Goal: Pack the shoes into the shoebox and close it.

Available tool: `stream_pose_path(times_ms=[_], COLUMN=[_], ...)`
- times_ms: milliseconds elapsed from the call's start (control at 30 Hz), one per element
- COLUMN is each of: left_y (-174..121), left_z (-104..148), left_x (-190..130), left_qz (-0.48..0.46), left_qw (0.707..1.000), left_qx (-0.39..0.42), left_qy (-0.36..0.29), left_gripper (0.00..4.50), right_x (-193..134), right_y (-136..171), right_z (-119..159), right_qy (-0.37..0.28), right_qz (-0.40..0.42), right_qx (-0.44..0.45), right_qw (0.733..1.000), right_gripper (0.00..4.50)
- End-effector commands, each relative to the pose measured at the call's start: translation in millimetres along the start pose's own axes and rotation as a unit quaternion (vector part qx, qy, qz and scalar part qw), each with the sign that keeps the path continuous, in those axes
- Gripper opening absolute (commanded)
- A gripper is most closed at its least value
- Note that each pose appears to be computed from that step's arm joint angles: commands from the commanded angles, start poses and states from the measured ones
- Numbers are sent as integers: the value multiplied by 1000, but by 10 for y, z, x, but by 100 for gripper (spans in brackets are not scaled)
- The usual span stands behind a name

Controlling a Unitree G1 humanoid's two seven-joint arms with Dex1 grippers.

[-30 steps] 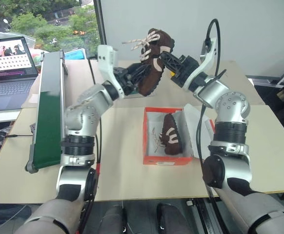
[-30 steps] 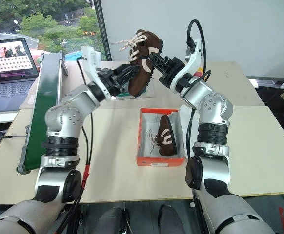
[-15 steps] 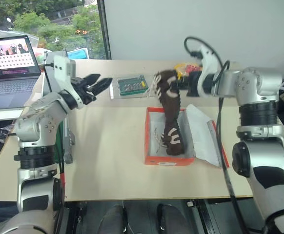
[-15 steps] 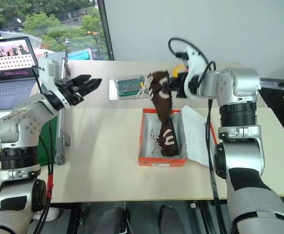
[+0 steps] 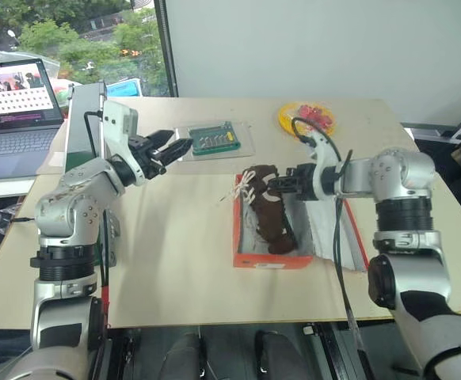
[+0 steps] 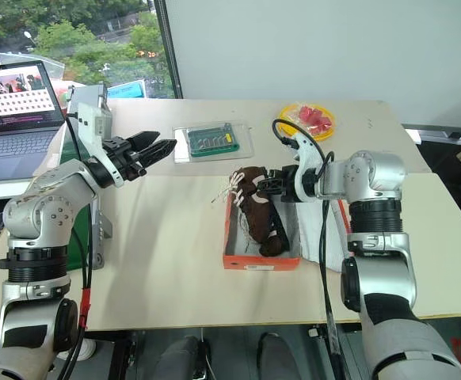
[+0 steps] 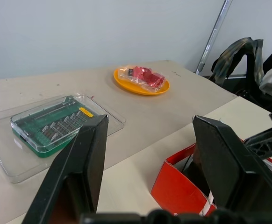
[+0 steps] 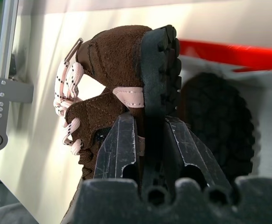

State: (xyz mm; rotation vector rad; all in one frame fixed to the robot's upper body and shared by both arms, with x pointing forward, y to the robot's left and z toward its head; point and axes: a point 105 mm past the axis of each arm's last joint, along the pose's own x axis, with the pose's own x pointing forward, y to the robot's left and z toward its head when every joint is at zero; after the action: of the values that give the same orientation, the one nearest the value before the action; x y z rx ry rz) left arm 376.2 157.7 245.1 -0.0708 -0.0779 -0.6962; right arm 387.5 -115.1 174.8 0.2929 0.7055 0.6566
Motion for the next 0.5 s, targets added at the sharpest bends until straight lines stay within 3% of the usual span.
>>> stream_pose_path(times_ms=[33,133,400,500], left_y=[-64,-67,-47,-54], left_z=[128,110,49,23], left_x=[-16,-20,-47,-39], left_qz=[-9,-7,2,2], left_qw=[1000,1000,1000,1000], left_qx=[17,15,8,6], left_qy=[-15,-14,-10,-9], left_gripper=[306,306,306,306], right_x=[-30,-40,-287,-278], right_y=[89,106,531,615], right_z=[5,-24,324,336], right_qy=[-6,5,-26,-27], right_qz=[18,31,121,139], right_qx=[-8,9,14,11], right_qw=[1000,999,992,990], right_gripper=[33,33,33,33])
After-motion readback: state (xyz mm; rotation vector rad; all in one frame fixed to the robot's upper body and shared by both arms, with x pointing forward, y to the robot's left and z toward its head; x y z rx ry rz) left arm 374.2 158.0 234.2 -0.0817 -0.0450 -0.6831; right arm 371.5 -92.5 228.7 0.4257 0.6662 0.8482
